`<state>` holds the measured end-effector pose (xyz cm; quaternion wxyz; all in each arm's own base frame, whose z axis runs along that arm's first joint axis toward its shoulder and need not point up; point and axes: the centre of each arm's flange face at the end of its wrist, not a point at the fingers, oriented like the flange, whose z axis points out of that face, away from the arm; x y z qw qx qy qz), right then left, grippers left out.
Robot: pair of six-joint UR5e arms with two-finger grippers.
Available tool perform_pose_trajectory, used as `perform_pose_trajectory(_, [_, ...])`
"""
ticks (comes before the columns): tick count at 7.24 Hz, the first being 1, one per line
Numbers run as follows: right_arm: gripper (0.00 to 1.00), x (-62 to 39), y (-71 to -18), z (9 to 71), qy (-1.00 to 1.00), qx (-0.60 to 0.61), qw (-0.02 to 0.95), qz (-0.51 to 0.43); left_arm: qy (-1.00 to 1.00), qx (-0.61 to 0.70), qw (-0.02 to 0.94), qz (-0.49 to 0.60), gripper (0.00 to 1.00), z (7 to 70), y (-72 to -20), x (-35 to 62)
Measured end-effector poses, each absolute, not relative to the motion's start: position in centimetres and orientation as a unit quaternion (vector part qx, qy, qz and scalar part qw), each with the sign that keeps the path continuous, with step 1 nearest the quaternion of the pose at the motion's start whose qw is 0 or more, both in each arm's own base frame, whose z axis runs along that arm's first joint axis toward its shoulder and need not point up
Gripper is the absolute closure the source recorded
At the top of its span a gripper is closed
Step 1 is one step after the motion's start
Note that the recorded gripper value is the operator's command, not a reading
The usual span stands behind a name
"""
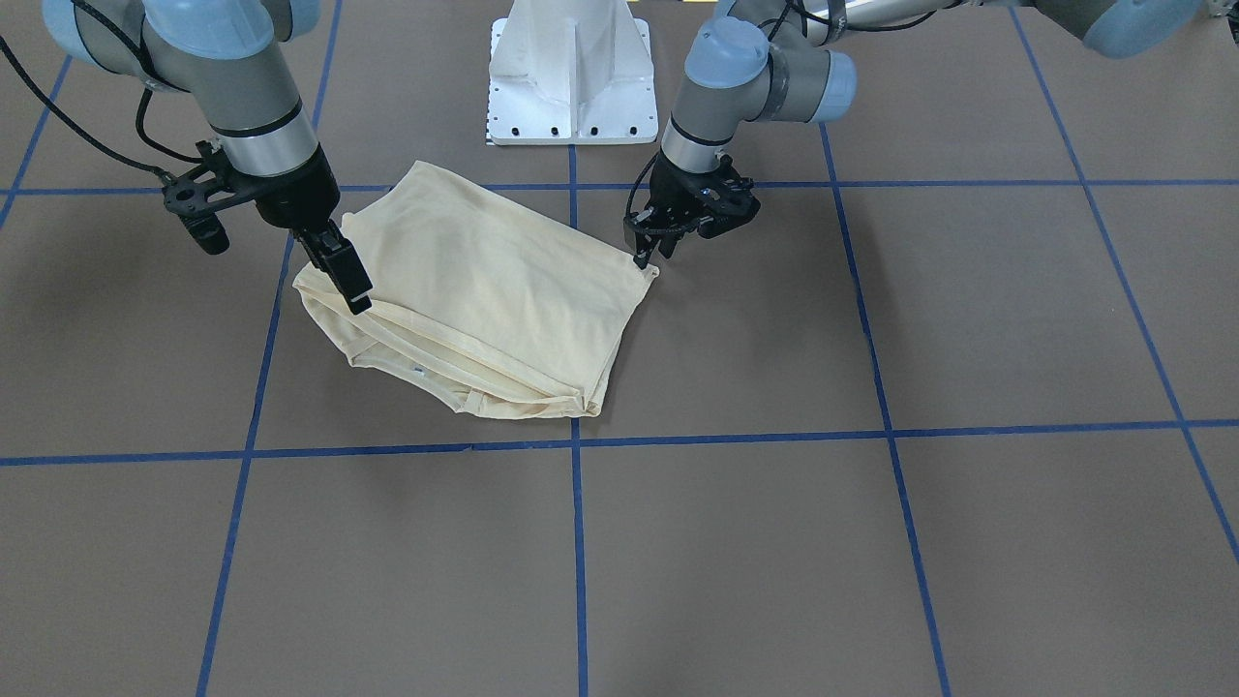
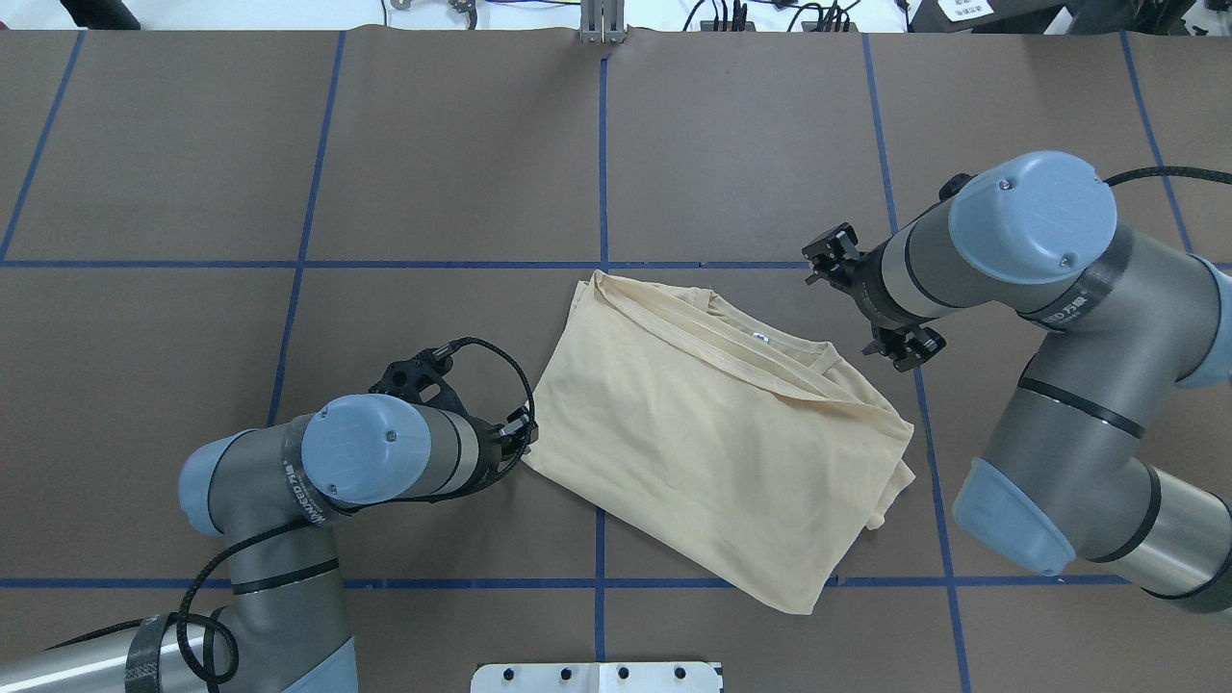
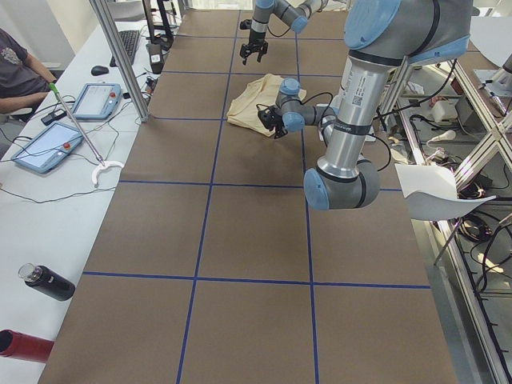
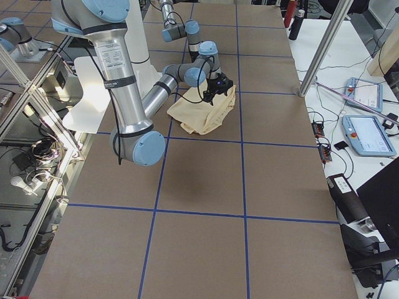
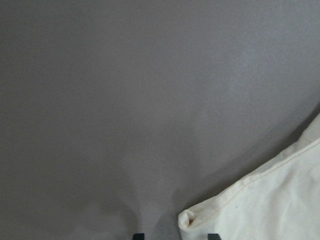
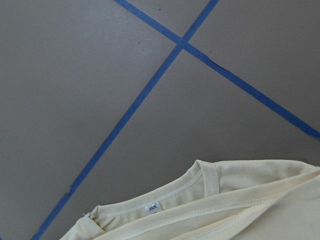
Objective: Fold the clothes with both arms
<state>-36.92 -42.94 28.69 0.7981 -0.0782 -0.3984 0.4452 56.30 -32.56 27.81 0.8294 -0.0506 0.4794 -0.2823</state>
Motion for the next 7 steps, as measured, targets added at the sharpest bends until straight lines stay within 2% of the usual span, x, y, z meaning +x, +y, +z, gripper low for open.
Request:
perform_pose_trajectory(2, [0.00,-37.02,-42.85,28.87,-0.396,-0.078,0.799,0.446,0.478,-0.050,0.831,-0.280,0.66,27.94,-32.56,56.49])
perform_pose_trajectory(5, [0.00,-37.24,-42.60,29.03,-0.394,-0.078,0.801,0.445,0.476,-0.047,0.831,-0.283,0.71,28.18,-32.81,56.69])
perform_pose_trajectory(7, [0.00,-37.26,-42.56,29.08,-0.393,-0.079,0.801,0.445,0.477,-0.040,0.830,-0.287,0.77,28.11,-33.18,56.57])
